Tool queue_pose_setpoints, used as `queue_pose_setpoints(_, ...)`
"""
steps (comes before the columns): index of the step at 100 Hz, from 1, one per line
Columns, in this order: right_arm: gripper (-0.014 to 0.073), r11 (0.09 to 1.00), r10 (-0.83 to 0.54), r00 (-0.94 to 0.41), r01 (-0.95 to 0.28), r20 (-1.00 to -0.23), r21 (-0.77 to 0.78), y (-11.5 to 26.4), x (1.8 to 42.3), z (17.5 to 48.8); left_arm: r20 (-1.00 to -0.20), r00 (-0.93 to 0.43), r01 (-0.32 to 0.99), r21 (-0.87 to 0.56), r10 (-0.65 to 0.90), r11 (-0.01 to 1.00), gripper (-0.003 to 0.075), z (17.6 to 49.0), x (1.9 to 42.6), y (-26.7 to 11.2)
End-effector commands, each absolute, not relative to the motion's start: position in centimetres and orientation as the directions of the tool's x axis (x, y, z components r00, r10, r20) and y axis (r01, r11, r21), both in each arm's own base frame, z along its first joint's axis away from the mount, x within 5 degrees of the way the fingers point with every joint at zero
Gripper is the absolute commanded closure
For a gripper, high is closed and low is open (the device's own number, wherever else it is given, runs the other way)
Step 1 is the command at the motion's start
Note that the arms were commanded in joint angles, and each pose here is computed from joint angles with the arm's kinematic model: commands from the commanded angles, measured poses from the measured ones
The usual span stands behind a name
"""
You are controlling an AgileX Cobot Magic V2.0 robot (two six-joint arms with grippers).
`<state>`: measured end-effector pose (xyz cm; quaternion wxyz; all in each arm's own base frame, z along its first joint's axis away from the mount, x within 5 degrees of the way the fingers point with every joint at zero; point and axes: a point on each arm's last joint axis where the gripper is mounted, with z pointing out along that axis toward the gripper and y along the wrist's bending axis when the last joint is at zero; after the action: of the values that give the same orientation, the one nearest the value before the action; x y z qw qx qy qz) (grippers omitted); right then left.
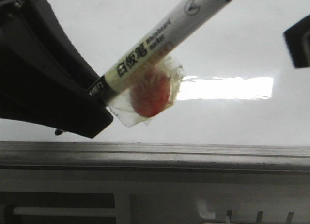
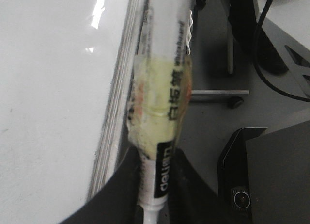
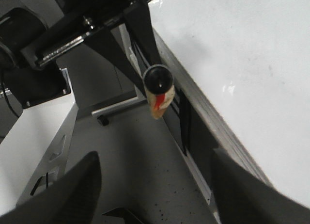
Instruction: Write number 6 on whiteboard
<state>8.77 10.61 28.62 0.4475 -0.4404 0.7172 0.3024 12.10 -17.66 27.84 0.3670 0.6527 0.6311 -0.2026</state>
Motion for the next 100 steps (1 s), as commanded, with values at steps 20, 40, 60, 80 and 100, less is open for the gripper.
queue_pose_setpoints(20, 0.0142, 0.435, -0.346, -0.197, -0.900, -0.917, 0.029, 13.4, 10.9, 29.2, -0.767, 0.142, 0.952, 0.278, 0.626, 0.125, 0.0739, 29.6, 12.5, -17.7)
queue_pose_setpoints(40, 0.0143, 0.498, -0.318, -0.157, -0.867, -0.935, -0.024, 14.9, 12.1, 29.9, -0.769, 0.145, 0.948, 0.288, 0.622, 0.136, 0.0739, 29.6, 12.6, -17.8)
queue_pose_setpoints(60, 0.0144, 0.497, -0.321, -0.149, -0.867, -0.935, -0.032, 16.9, 13.1, 30.5, -0.771, 0.145, 0.945, 0.293, 0.620, 0.143, 0.0739, 29.7, 12.7, -17.8)
queue_pose_setpoints(80, 0.0188, 0.505, -0.316, -0.208, -0.863, -0.925, 0.022, 18.2, 14.0, 30.0, -0.771, 0.145, 0.945, 0.293, 0.620, 0.143, 0.0739, 29.7, 12.7, -17.8)
queue_pose_setpoints(100, 0.0602, 0.506, -0.330, -0.225, -0.862, -0.917, 0.029, 18.5, 14.3, 29.5, -0.771, 0.145, 0.945, 0.293, 0.620, 0.143, 0.0739, 29.7, 12.7, -17.8)
